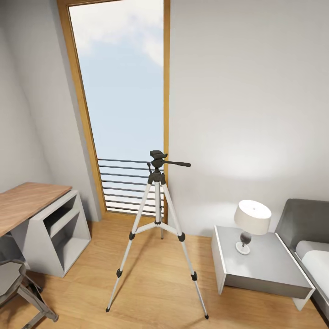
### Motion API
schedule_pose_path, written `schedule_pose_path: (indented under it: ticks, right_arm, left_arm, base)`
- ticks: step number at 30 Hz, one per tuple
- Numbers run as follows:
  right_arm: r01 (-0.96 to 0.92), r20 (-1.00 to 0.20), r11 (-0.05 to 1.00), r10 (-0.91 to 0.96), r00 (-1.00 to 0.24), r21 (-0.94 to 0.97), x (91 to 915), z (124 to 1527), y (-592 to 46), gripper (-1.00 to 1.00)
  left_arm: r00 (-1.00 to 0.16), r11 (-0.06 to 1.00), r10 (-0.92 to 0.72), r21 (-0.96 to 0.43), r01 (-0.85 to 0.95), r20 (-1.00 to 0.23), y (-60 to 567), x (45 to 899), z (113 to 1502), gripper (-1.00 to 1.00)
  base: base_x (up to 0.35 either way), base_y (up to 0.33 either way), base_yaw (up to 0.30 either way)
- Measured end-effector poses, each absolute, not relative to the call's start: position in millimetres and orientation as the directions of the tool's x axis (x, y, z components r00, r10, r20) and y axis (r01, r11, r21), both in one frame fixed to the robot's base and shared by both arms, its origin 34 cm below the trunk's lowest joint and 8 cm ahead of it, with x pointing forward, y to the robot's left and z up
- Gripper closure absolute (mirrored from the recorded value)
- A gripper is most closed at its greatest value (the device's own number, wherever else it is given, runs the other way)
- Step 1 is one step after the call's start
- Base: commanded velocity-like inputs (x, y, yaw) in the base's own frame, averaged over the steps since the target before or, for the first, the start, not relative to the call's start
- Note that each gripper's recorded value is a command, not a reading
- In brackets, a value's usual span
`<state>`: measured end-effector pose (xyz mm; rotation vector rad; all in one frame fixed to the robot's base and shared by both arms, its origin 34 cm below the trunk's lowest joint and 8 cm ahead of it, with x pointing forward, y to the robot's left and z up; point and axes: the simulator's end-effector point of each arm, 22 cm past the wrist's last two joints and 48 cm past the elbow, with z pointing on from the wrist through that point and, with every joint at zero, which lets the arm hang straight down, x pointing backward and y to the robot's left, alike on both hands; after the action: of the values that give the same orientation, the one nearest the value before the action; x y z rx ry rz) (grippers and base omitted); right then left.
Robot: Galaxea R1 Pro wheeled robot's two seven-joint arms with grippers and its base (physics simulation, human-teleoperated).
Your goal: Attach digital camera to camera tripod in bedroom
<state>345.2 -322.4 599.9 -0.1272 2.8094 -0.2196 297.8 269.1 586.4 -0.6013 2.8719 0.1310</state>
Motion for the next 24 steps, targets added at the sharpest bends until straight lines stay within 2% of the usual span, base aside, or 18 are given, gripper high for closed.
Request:
schedule_pose_path:
  ticks: [24]
  right_arm:
    - [-0.061, -0.308, 0.984, -0.111, -0.945, -0.170, 345.3, 600.3, -324.1, -1.00]
  left_arm:
    - [-0.897, 0.914, -0.386, 0.044, -0.404, -0.218, 269.6, 297.8, 586.5, 1.00]
  base:
    - [0.224, -0.174, 0.000]
